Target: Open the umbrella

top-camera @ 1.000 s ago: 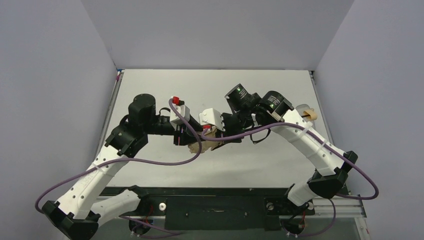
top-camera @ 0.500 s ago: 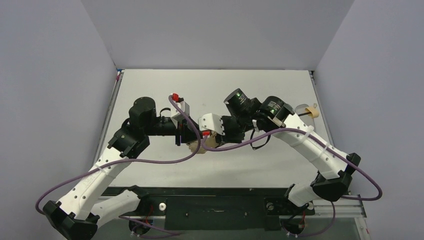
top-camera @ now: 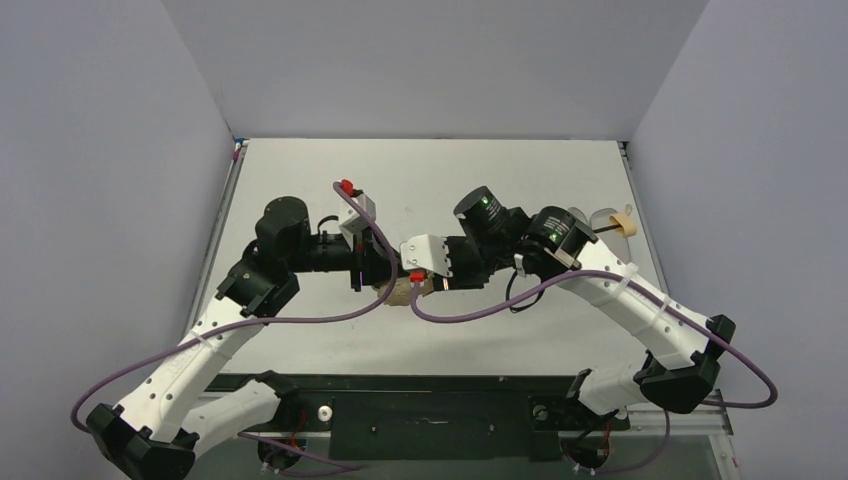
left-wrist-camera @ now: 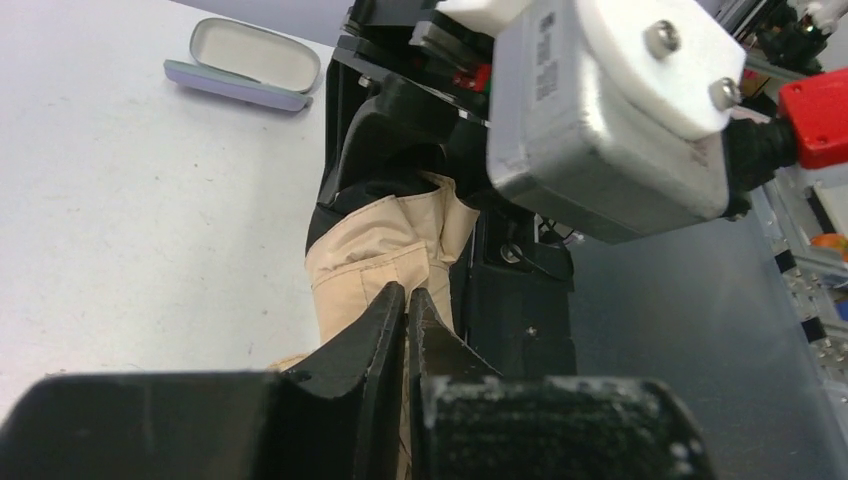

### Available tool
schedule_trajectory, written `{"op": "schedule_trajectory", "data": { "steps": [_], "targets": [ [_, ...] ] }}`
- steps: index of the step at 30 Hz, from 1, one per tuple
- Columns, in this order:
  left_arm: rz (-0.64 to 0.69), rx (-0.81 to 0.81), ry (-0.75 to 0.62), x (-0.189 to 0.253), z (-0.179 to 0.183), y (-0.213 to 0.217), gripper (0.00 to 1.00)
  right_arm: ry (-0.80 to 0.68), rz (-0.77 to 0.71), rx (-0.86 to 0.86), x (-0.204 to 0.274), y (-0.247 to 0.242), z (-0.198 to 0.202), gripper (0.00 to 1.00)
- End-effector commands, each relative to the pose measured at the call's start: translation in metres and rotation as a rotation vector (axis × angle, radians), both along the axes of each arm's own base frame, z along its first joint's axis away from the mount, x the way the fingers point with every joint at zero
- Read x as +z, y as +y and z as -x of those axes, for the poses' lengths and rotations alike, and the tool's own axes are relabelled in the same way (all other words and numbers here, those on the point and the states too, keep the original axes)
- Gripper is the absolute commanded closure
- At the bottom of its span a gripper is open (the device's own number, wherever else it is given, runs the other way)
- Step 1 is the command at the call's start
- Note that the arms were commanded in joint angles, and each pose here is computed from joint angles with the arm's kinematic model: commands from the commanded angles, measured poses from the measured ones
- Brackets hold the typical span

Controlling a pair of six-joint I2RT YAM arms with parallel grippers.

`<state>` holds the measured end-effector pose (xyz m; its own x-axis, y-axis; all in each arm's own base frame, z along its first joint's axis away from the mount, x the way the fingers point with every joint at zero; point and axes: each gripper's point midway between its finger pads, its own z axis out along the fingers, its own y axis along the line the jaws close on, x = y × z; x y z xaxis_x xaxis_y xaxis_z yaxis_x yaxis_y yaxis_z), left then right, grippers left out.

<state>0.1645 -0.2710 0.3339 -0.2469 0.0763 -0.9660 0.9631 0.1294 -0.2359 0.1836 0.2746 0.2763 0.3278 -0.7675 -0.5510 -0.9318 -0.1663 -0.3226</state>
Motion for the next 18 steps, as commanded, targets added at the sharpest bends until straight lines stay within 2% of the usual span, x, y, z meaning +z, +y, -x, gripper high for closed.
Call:
{"op": "schedule_trajectory", "data": {
  "steps": [1, 6, 14, 18],
  "targets": [
    [0.037, 0.116, 0.068, 0.002, -0.022, 0.005, 1.0, -0.16, -0.186, 0.07, 0.046, 0.019, 0.003, 1.0],
    [0.097, 0.238, 0.23, 0.001, -0.046, 0.014, 1.0, -0.261, -0.176, 0.094, 0.041, 0.014, 0.003, 1.0],
    [0.154, 0.372, 0.395, -0.005, -0.072, 0.027, 1.0, -0.323, -0.162, 0.146, 0.037, 0.013, 0.009, 1.0],
    [0.159, 0.399, 0.409, -0.006, -0.077, 0.029, 1.0, -0.337, -0.166, 0.148, 0.036, 0.012, 0.01, 1.0]
  ]
}}
